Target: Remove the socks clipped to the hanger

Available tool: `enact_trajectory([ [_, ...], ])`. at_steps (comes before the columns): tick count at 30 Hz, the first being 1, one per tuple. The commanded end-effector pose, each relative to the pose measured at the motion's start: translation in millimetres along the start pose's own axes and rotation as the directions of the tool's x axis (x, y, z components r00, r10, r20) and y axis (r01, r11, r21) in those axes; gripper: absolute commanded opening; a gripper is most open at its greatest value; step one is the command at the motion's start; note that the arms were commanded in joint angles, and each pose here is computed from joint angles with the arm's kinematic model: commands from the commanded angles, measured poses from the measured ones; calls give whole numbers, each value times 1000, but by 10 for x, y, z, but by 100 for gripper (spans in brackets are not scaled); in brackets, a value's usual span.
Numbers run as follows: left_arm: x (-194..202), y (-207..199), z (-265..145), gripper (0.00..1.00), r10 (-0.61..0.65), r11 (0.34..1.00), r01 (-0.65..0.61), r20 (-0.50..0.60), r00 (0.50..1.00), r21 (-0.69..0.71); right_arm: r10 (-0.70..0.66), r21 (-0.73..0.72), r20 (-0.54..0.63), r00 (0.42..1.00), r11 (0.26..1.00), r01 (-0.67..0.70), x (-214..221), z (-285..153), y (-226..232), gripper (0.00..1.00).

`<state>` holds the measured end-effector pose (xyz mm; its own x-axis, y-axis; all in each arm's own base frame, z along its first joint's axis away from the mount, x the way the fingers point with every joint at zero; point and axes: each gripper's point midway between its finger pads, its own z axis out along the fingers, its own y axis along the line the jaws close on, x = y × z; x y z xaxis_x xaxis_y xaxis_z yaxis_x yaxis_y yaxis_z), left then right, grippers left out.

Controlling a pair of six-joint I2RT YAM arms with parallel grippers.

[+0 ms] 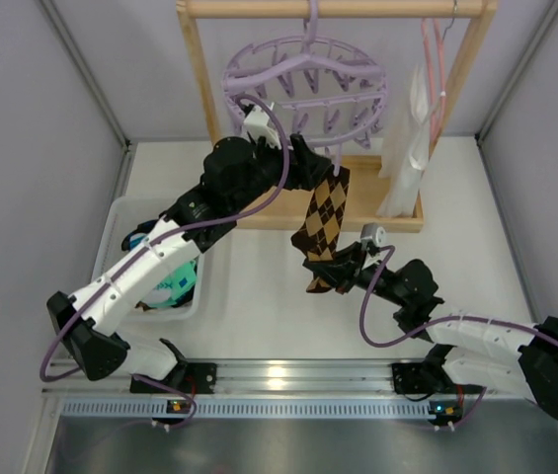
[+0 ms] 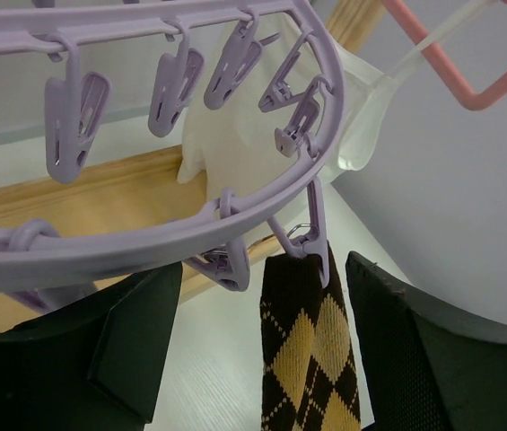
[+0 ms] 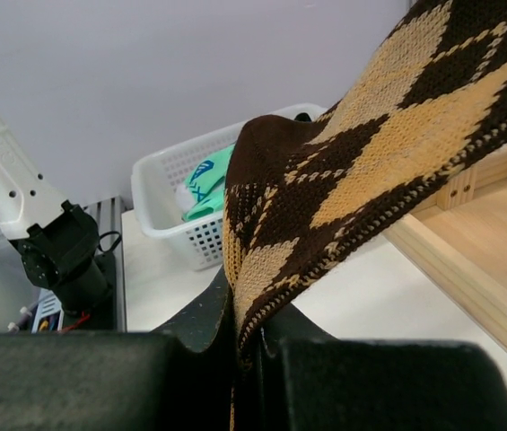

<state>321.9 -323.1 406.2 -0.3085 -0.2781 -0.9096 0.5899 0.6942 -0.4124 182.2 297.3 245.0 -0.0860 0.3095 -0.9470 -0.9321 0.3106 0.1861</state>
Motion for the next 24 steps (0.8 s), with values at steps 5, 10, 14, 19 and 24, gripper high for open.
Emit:
enact_trajectory([
  [5,-140,-239,53,69,-56,991,50,42,998,120,-19,-33,1,1000,999,20,-10,-15,87,0],
  [10,-292,-113,-175,70,-75,997,73,128,989,19,-27,-21,-1,1000,999,27,0,-15,58,0],
  [14,-259,-91,-158,70,-64,998,63,121,991,12,-24,-25,2,1000,999,24,-7,-13,64,0],
  [19,-205,-120,-107,66,-89,996,86,102,991,26,-26,-25,8,1000,999,26,-30,-16,73,0],
  [24,-208,-98,-11,66,-58,998,56,102,993,15,-28,-36,6,1000,999,28,-42,-24,98,0],
])
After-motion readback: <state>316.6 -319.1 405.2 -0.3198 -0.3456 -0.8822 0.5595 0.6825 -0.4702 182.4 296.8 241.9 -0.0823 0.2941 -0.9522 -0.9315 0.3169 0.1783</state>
